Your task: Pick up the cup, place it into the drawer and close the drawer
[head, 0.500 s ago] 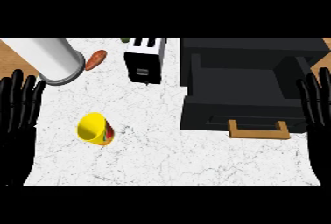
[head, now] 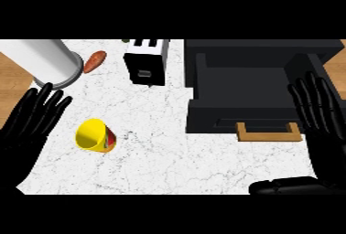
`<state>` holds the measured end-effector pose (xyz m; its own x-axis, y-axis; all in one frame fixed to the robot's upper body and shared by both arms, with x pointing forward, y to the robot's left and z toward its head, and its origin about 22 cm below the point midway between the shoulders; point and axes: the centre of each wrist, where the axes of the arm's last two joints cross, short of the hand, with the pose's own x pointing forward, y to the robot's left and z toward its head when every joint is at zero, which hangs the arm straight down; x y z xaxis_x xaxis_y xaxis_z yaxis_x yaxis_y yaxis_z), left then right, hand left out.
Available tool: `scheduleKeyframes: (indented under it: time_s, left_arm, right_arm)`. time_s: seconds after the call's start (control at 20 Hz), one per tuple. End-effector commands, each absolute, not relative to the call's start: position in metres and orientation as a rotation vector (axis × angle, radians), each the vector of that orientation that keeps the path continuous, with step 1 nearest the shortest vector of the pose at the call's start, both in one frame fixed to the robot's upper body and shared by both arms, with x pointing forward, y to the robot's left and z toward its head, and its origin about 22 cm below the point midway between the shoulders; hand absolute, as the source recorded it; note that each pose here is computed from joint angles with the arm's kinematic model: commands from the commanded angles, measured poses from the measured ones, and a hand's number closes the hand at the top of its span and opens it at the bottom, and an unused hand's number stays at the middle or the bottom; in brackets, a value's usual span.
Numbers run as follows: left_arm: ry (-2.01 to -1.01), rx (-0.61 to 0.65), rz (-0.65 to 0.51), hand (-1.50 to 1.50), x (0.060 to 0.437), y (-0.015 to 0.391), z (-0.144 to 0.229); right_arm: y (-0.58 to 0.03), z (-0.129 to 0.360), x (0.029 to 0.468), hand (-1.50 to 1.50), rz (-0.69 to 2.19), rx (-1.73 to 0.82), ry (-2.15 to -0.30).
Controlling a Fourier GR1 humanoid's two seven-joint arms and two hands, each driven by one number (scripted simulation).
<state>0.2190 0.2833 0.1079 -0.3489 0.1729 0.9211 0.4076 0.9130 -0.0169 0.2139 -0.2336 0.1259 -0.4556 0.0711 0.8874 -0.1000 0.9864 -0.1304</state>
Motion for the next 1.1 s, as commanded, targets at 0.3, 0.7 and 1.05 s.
scheduleKeyframes:
  time_s: [0.3, 0.7, 1.05]
  left_arm:
    - [-1.747, -0.517, -0.223, -1.5, 0.267, 0.348, 0.072]
    - [-1.682, -0.428, -0.245, -1.5, 0.273, 0.359, 0.022]
    - [-1.631, -0.352, -0.214, -1.5, 0.276, 0.385, -0.027]
  right_arm:
    - [-0.251, 0.135, 0.237, -1.5, 0.25, 0.086, -1.951]
    - [-0.237, 0.139, 0.252, -1.5, 0.271, 0.061, -1.986]
    - [-0.243, 0.134, 0.258, -1.5, 0.254, 0.049, -1.997]
